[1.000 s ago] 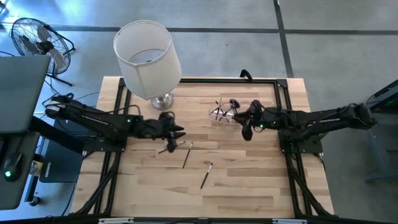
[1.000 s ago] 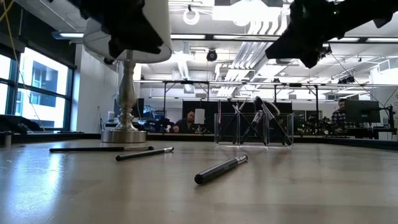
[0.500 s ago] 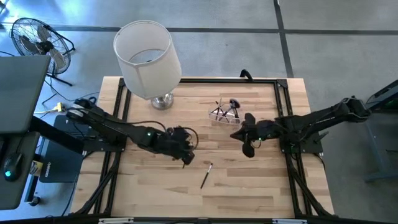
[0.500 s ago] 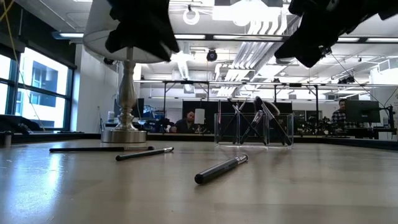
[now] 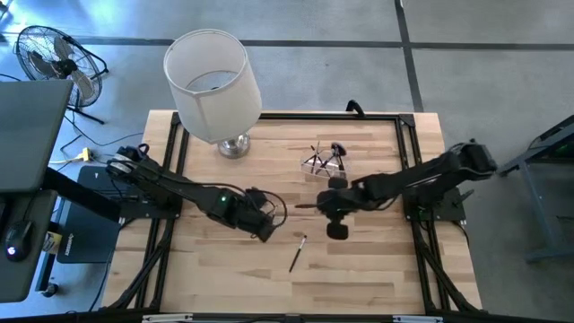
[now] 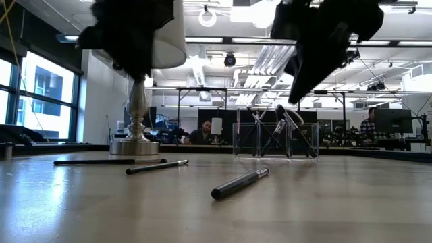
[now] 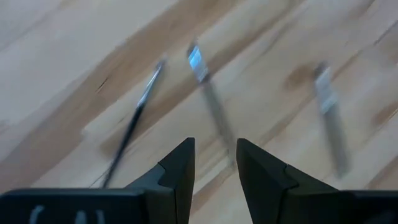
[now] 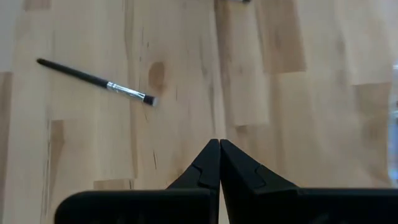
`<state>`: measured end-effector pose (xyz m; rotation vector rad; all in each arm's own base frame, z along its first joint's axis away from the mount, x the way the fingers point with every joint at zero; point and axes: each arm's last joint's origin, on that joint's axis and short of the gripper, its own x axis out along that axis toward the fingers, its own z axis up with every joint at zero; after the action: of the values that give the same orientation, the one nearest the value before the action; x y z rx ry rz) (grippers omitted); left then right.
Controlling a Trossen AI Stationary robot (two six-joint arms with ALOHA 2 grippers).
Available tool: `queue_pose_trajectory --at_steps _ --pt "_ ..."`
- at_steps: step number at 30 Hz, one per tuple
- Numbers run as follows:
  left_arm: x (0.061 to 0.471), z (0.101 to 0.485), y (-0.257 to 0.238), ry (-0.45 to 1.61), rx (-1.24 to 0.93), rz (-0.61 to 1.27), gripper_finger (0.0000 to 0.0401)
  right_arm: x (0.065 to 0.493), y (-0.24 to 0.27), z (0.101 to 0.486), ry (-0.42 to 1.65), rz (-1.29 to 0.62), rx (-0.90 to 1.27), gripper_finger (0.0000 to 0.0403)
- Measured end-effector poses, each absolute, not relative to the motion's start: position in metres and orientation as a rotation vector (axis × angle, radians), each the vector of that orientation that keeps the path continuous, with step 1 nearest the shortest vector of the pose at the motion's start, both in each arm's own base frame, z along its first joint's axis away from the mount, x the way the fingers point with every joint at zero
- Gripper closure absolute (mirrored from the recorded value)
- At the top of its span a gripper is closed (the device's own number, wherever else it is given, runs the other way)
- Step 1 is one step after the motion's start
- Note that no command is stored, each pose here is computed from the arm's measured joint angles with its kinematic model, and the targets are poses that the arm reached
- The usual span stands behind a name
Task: Pick & Place Makeup Supplies
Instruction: Put the makeup brush into the transparent organizer
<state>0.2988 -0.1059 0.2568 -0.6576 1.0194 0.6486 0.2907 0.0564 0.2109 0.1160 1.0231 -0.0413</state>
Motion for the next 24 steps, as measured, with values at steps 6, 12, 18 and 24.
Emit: queue_pose_trajectory --at_steps 6,12,18,24 --pt "0.288 0.253 -0.108 1.157 -0.515 0.610 0.0286 0.314 0.062 0.191 0.979 0.021 0.141 0.0402" --pt "0.273 0.255 -0.116 1.133 -0.418 0.570 0.0286 0.339 0.067 0.184 0.809 0.086 0.198 0.0402" --pt "0.247 0.225 -0.112 1.098 -0.489 0.455 0.0286 0.357 0.060 0.169 0.724 0.034 0.239 0.0402" --pt "0.228 0.201 -0.103 0.985 -0.606 0.369 0.0286 0.373 0.052 0.151 0.633 -0.057 0.251 0.0403"
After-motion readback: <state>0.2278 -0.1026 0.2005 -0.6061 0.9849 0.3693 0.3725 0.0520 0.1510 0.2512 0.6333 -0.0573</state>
